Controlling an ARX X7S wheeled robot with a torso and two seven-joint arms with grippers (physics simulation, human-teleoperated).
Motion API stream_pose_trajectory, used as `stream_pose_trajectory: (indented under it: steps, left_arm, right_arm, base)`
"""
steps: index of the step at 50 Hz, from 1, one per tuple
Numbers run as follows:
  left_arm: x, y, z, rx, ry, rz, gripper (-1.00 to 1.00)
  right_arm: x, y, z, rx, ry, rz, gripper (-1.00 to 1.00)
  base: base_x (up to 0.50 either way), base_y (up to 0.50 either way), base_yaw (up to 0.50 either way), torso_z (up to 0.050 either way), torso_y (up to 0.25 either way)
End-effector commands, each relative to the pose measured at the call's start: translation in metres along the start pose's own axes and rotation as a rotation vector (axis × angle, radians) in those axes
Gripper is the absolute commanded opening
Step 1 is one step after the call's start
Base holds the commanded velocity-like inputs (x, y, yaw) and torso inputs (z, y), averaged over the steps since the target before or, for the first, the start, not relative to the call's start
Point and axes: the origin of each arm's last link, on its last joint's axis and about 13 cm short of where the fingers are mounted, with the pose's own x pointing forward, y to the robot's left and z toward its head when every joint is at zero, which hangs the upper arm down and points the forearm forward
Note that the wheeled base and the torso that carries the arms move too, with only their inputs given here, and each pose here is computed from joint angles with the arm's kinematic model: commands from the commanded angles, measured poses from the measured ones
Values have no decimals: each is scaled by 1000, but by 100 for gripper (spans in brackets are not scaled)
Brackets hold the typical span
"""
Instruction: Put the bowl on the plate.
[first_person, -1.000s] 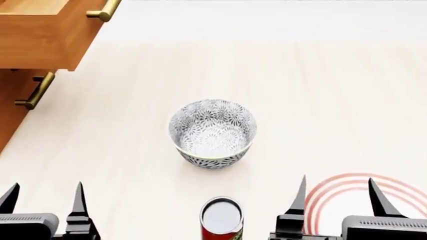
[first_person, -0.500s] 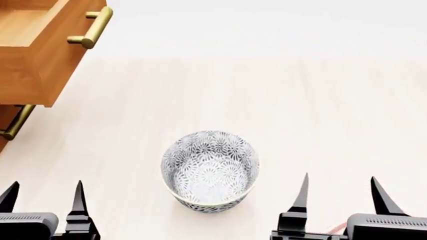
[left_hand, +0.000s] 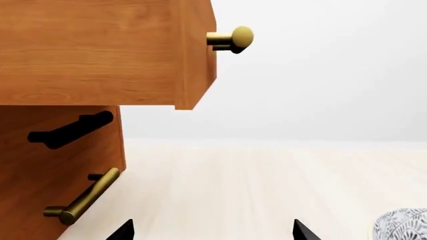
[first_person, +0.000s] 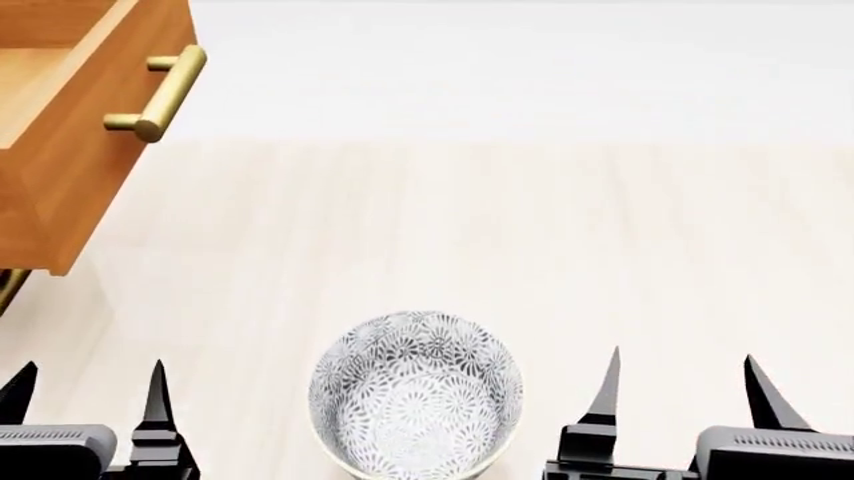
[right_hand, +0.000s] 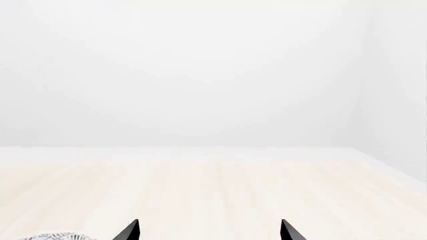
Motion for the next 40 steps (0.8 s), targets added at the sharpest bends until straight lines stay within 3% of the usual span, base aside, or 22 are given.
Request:
stream_pose_trajectory:
  steps: [1, 14, 30, 40]
  left_arm:
    - [0, 1, -1, 1, 2, 5, 100]
    - [-1, 3, 1, 1, 0, 17, 100]
    - [0, 9, 3, 5, -2, 64, 100]
    - [2, 12, 4, 11, -9, 81, 100]
  right_arm:
    - [2, -1, -1, -11, 10, -4, 100]
    - [15, 2, 9, -64, 40, 47, 100]
    - [49, 14, 62, -107, 134, 244, 100]
    - [60, 29, 84, -131, 197, 464, 100]
  base:
    - [0, 0, 0, 0, 0]
    - [0, 0, 0, 0, 0]
    - [0, 0, 0, 0, 0]
    - [0, 0, 0, 0, 0]
